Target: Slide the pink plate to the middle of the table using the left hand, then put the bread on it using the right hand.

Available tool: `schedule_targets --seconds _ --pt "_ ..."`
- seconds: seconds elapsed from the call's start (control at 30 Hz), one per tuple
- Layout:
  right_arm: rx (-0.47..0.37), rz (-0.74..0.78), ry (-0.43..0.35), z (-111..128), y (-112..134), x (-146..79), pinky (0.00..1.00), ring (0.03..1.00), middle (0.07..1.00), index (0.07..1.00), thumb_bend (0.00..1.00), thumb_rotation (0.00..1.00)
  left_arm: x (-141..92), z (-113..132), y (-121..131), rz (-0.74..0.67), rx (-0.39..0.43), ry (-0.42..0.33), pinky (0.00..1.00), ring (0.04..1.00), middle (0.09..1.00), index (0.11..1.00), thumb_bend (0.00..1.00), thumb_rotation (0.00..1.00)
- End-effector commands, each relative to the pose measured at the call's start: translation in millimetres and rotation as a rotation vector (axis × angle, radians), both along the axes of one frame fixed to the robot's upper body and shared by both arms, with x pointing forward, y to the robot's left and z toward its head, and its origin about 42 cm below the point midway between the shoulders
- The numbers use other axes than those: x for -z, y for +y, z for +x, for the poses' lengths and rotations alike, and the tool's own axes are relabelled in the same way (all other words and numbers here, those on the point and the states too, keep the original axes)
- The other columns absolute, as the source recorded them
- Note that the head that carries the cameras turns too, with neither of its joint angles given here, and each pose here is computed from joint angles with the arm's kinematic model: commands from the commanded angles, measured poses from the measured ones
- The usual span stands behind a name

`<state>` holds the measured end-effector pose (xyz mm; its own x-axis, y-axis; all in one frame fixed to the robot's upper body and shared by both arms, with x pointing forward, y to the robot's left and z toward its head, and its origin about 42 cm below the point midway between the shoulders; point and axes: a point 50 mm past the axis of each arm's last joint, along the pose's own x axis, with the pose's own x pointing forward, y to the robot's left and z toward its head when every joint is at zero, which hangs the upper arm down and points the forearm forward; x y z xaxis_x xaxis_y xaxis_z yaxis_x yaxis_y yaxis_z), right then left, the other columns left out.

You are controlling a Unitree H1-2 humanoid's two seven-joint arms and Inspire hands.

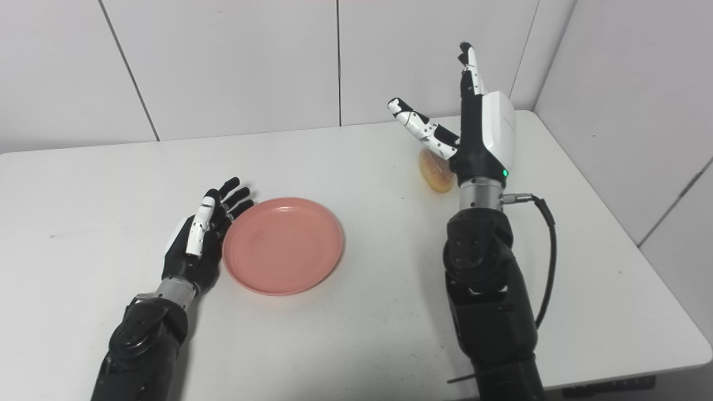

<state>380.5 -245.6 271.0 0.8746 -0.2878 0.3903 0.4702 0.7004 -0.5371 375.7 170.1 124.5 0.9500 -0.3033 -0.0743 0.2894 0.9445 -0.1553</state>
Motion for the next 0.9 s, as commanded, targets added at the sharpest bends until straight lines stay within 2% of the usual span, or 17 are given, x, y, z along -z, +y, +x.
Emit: schedule_targets --seconds 0.0,0.2,0.27,0.4,0.57,0.87 --pt "0.04 -0.035 -0.039 14.1 -7.9 -22.1 0.7 0.863 0.944 0.951 0.86 0.59 4.2 0.4 -0.2 0.008 0.008 0.026 0.87 0.886 0.894 0.88 0.35 1.0" --pt "0.05 -0.047 0.046 32.2 -10.3 -10.6 0.67 0.846 0.95 0.955 0.87 0.57 4.6 0.5 0.6 0.015 0.007 0.024 0.87 0.884 0.893 0.878 0.35 1.0" --pt "0.064 -0.054 0.072 38.9 -9.3 -5.5 0.63 0.825 0.945 0.968 0.87 0.6 5.8 0.8 1.3 0.015 0.009 0.021 0.87 0.885 0.895 0.881 0.35 1.0" --pt "0.081 -0.053 0.123 50.9 -7.7 2.8 0.64 0.843 0.953 0.98 0.87 0.61 5.3 0.8 1.6 0.017 0.013 0.016 0.87 0.885 0.894 0.88 0.35 1.0" --pt "0.097 -0.047 0.178 66.6 -10.5 14.0 0.72 0.89 0.955 0.97 0.89 0.59 5.9 0.7 2.4 0.017 0.016 0.014 0.87 0.884 0.895 0.881 0.35 1.0" --pt "0.11 0.01 0.279 89.5 -19.5 35.8 0.75 0.93 0.967 0.973 0.89 0.53 3.8 -0.1 1.5 0.017 0.022 0.018 0.87 0.887 0.898 0.884 0.35 1.0"
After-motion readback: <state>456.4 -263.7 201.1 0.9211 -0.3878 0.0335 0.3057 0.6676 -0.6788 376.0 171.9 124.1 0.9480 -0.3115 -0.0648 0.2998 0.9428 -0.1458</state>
